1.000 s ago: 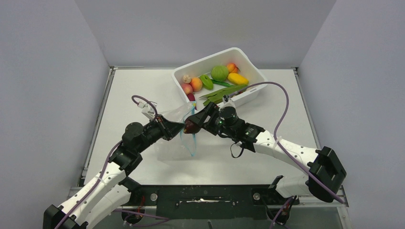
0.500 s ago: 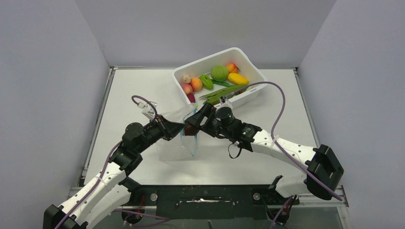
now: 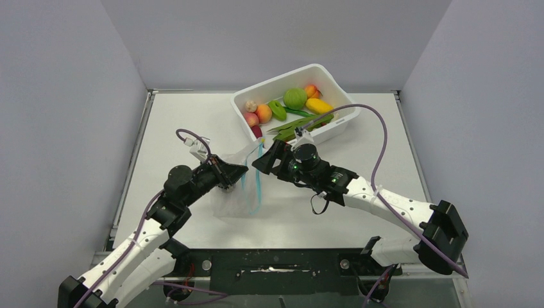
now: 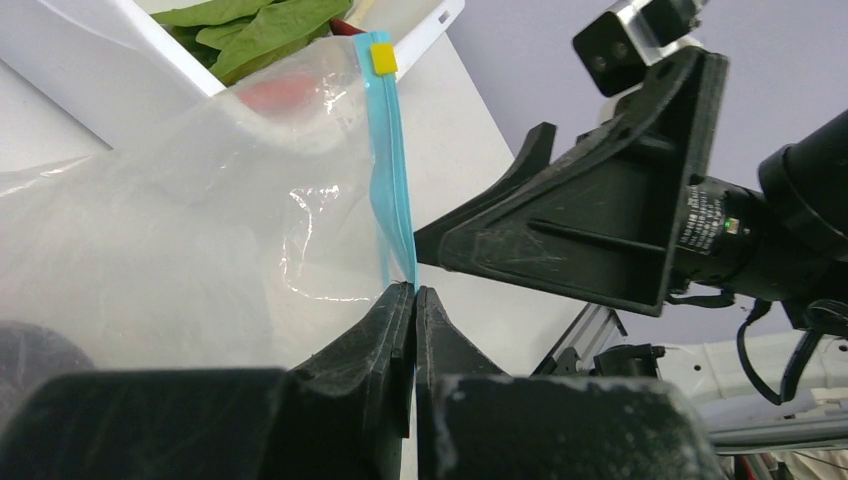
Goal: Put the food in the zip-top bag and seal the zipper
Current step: Place the fake fruit in the zipper food storage bag, then pick up the fake vegetable from the bin.
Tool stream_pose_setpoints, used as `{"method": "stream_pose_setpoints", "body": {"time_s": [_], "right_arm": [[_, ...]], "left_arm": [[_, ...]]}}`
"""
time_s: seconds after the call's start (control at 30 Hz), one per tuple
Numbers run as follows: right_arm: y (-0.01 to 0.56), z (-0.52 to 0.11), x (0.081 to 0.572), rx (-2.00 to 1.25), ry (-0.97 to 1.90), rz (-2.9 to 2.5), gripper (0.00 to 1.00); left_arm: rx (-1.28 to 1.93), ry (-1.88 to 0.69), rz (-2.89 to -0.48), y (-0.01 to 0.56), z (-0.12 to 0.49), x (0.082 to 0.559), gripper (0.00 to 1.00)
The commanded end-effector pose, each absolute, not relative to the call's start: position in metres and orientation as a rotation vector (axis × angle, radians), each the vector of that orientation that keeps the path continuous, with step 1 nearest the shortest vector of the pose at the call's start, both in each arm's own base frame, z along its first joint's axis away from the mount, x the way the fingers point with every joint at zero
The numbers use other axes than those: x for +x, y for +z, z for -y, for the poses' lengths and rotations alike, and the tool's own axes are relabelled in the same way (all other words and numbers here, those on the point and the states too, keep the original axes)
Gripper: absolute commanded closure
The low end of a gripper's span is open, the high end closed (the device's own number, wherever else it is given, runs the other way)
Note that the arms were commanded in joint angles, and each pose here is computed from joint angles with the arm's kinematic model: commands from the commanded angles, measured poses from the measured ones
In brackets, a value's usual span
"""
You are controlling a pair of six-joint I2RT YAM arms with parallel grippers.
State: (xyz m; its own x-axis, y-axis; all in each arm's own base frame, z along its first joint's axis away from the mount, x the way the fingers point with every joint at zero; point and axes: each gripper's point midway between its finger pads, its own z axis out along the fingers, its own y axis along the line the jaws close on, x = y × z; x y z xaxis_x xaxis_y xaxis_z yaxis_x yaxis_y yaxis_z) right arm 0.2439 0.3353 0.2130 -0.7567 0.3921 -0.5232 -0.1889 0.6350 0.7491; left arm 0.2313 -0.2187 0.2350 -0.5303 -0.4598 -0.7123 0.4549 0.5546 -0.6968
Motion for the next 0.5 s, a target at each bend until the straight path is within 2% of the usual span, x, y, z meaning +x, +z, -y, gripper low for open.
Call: {"method": "stream_pose_setpoints", "body": {"time_s": [0.0,0.23,0.47], "right_arm": [[0.261,-0.335,0.244,-0.010,1.104,-2.035,0.24],[0.278,-0.326,0.257,-0.215,0.908,-1.978,0.31],[0.297,-0.300,0.299,-0.387,0.571,-1.893,0.30]], "left_arm": [[0.030,-1.072,-1.730,0.252,0.211,0.237,1.00],[0.102,-0.872,-1.760,0.249,0.192,0.243,1.00],[0.202,-0.727,-1.754,0.253,0.176,0.240,1.00]]}}
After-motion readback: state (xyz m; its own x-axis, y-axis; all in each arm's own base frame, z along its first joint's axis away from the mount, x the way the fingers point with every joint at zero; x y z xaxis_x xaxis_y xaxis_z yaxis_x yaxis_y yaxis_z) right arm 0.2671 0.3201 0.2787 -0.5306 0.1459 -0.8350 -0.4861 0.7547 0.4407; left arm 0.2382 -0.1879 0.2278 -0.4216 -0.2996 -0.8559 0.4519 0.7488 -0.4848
